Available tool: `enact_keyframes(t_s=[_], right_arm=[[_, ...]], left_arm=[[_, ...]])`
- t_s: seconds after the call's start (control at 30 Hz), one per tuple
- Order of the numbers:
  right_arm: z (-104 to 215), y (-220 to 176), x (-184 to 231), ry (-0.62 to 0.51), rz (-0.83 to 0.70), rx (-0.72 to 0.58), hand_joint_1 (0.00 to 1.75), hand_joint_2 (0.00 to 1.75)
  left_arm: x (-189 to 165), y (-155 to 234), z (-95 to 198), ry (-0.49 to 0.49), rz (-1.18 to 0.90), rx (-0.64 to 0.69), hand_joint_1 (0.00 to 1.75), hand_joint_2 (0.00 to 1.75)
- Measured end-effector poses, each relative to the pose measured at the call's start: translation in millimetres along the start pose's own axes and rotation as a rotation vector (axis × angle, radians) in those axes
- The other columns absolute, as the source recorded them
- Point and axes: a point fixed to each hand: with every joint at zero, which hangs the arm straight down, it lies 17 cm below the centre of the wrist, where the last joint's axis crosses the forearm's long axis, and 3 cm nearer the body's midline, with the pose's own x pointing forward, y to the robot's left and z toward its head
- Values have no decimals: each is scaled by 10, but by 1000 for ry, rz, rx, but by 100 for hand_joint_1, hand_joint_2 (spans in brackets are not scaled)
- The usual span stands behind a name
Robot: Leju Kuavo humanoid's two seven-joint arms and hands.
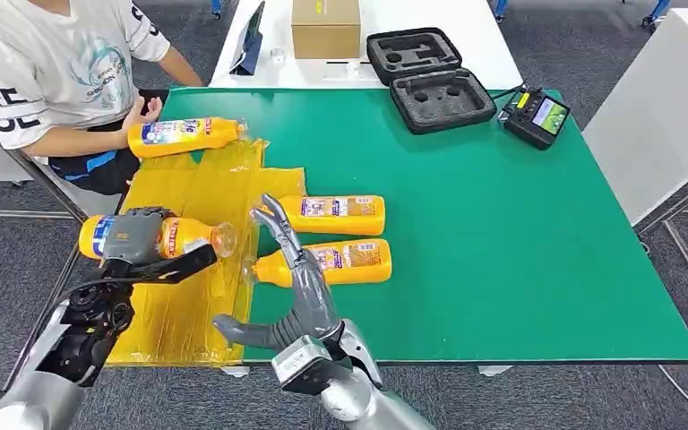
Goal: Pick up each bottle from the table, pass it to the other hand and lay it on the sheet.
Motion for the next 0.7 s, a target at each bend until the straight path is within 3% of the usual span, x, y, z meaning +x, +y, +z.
enact_keyframes(t_s=[0.37, 0.7], right_arm=[[7, 52, 16, -7, -7, 27, 0, 175], [26, 107, 11, -6, -18, 54, 0, 175]], left_arm=[[-124, -458, -87, 27, 27, -256, 175, 175], [-194, -561, -106, 42, 21, -313, 175, 175]])
